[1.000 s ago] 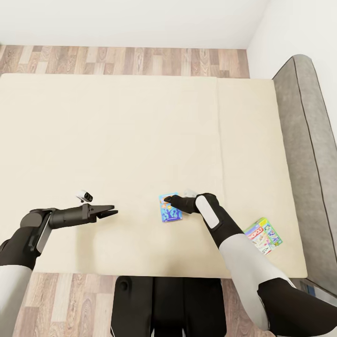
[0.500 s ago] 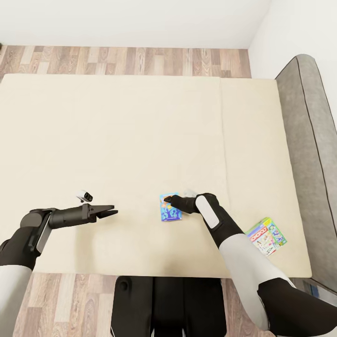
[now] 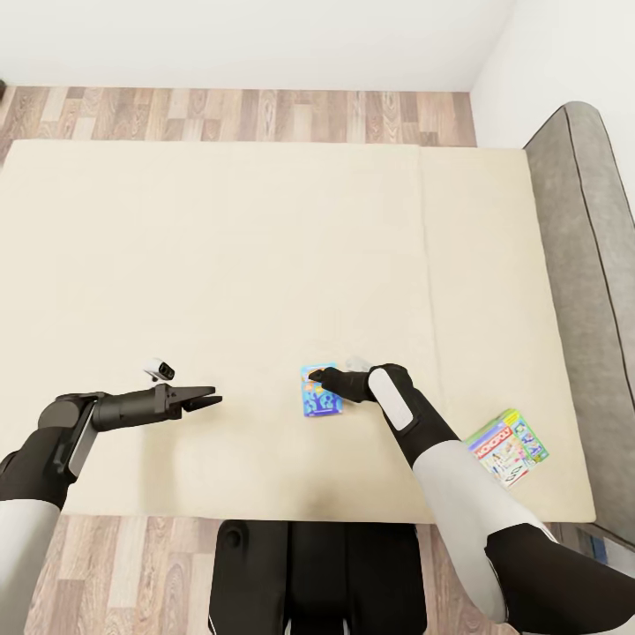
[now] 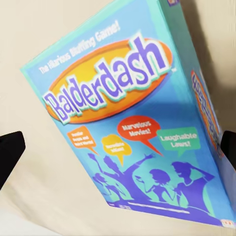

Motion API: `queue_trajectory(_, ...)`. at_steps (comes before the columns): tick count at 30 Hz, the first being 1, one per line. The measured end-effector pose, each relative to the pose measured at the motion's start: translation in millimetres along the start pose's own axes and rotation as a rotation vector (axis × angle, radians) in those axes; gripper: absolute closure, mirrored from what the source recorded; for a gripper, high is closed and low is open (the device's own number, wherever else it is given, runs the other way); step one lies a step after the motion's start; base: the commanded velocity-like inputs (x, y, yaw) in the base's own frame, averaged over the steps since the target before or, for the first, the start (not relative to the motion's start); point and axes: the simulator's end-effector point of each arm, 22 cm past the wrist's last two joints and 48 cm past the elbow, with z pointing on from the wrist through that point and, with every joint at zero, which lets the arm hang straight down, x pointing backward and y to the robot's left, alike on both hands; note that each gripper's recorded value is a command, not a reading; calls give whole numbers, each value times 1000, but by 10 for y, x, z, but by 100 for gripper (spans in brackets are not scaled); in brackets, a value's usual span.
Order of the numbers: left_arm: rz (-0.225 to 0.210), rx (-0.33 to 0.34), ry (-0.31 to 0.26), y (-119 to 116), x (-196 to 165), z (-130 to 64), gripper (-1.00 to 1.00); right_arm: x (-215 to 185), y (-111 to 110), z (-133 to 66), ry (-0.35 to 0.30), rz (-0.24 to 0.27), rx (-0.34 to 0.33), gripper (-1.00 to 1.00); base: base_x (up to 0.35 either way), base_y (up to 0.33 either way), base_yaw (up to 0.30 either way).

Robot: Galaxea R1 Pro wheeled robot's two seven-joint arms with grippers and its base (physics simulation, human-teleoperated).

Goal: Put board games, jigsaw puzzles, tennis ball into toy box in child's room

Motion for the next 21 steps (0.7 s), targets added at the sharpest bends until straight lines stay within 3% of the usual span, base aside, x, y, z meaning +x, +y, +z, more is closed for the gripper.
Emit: queue_trajectory(21, 0, 0, 0, 0, 0, 0, -100, -8, 6, -2, -1, -1, -1, -100, 0, 60, 0)
